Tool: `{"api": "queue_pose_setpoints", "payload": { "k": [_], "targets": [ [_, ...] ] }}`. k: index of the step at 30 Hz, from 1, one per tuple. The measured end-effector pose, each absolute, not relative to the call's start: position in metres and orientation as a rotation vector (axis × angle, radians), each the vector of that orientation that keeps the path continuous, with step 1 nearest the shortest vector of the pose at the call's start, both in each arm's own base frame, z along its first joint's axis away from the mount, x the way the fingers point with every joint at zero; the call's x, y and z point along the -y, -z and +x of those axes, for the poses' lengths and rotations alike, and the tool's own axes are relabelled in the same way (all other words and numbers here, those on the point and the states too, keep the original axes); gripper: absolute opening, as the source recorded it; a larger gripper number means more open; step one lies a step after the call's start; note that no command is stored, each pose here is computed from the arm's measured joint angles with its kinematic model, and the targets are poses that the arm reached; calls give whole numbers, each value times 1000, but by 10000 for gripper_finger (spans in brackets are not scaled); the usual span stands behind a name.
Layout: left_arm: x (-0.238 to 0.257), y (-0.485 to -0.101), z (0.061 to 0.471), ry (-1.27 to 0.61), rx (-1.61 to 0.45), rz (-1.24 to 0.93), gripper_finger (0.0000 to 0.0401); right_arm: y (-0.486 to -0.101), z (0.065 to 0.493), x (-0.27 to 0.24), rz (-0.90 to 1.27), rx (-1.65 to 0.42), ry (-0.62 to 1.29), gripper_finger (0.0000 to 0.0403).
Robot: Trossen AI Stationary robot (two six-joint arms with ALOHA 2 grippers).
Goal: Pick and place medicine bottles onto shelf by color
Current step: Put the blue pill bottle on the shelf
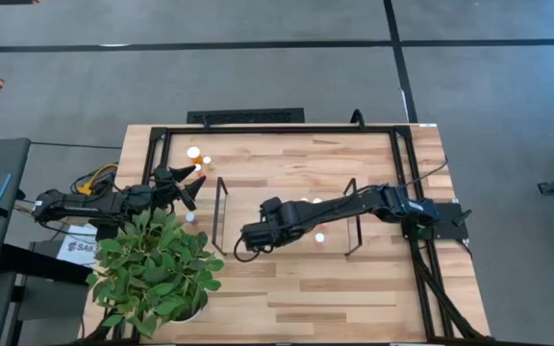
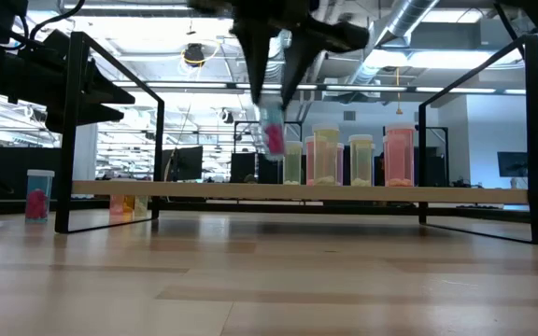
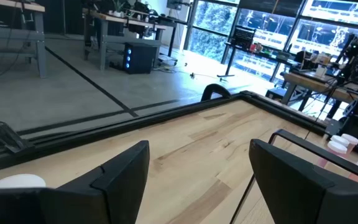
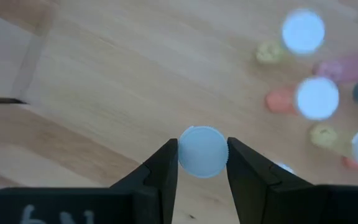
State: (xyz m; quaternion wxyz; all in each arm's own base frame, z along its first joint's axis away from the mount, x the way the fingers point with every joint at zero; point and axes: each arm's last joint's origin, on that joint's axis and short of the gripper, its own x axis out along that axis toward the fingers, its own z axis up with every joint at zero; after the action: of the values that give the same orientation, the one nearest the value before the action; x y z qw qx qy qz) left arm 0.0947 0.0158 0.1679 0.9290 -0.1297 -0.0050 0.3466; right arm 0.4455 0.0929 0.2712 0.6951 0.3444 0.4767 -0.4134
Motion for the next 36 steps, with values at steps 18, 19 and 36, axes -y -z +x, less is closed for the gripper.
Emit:
{"api": "queue_pose_setpoints", "payload": {
  "k": [18, 19, 36],
  "targets": [
    [-16, -168, 95, -710, 11, -266, 265, -237, 455, -100, 877, -1033, 1089, 141],
    [-16, -168, 95, -710, 11, -266, 265, -237, 456, -100, 878, -1030, 1087, 142],
    [-16, -168, 95, -710, 10, -266, 265, -241, 458, -97, 890, -1006, 1083, 145]
  ]
}}
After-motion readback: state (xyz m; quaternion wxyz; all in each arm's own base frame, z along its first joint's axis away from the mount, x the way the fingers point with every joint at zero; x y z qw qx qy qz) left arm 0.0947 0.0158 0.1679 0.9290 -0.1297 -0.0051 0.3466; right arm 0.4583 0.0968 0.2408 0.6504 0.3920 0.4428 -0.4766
